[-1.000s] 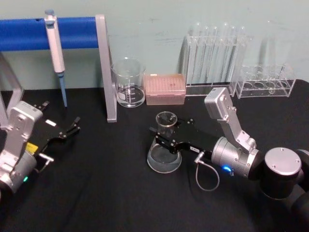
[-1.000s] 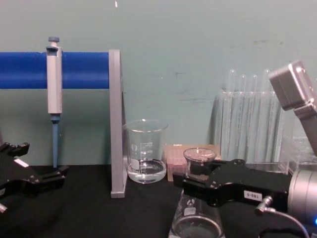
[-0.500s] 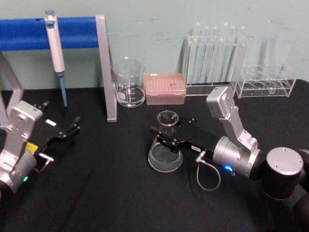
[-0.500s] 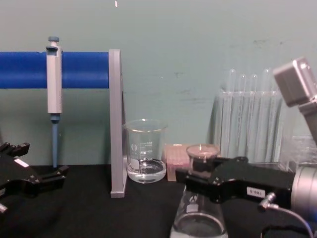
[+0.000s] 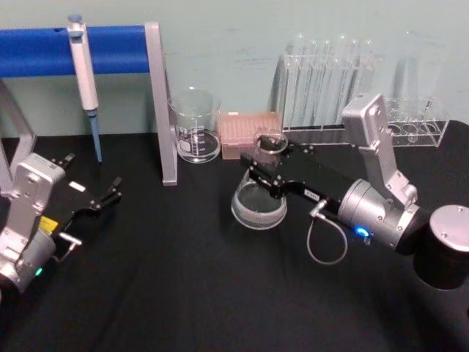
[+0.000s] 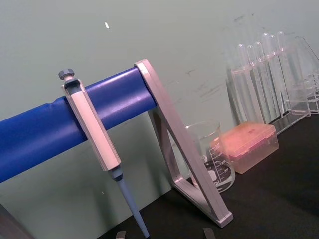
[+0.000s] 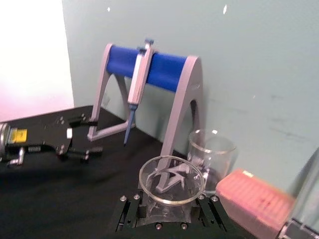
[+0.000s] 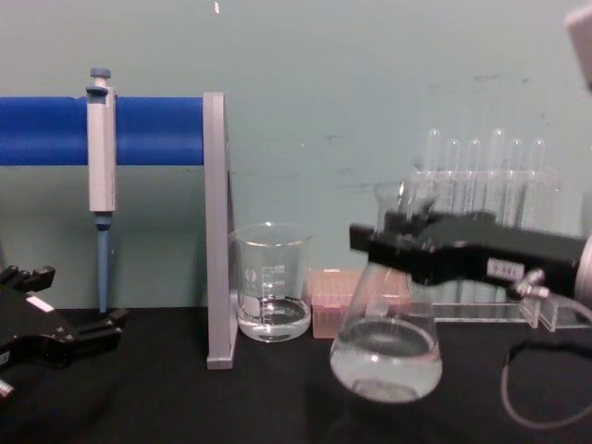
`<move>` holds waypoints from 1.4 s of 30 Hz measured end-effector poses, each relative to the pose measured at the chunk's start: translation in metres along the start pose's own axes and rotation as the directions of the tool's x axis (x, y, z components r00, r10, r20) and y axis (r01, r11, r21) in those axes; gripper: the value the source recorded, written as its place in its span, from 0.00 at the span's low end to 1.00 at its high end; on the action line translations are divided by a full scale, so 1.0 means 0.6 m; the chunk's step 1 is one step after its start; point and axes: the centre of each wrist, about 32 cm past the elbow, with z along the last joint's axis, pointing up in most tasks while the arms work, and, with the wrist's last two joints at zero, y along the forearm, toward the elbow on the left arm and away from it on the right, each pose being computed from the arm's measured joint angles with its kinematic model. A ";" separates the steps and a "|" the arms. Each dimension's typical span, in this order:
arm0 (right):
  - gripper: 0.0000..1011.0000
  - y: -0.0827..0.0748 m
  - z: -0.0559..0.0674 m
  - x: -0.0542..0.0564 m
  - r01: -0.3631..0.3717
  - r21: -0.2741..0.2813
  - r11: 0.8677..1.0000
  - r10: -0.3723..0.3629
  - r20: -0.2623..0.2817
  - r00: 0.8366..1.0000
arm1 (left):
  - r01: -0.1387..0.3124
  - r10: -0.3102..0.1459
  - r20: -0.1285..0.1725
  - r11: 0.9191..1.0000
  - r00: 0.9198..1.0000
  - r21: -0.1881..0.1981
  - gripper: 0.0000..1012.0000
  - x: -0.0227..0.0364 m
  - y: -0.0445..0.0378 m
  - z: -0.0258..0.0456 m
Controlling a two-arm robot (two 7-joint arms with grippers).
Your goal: Grasp the erlenmeyer flask with one hand, shake it three times, then place it back.
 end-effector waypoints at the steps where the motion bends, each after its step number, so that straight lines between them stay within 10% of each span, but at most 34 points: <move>1: 0.45 -0.001 0.003 0.000 0.003 0.001 1.000 -0.003 0.000 1.000 | 0.000 0.000 0.000 1.000 1.000 0.000 0.99 0.0000 0.000 0.000; 13: 0.45 -0.014 0.047 -0.003 0.070 0.041 0.997 -0.070 0.005 0.998 | 0.000 0.000 0.000 1.000 1.000 0.000 0.99 0.0000 0.000 0.000; 42: 0.45 -0.018 0.037 -0.006 0.096 0.031 0.995 -0.096 -0.001 0.995 | 0.000 0.000 0.000 1.000 1.000 0.000 0.99 0.0000 0.000 0.000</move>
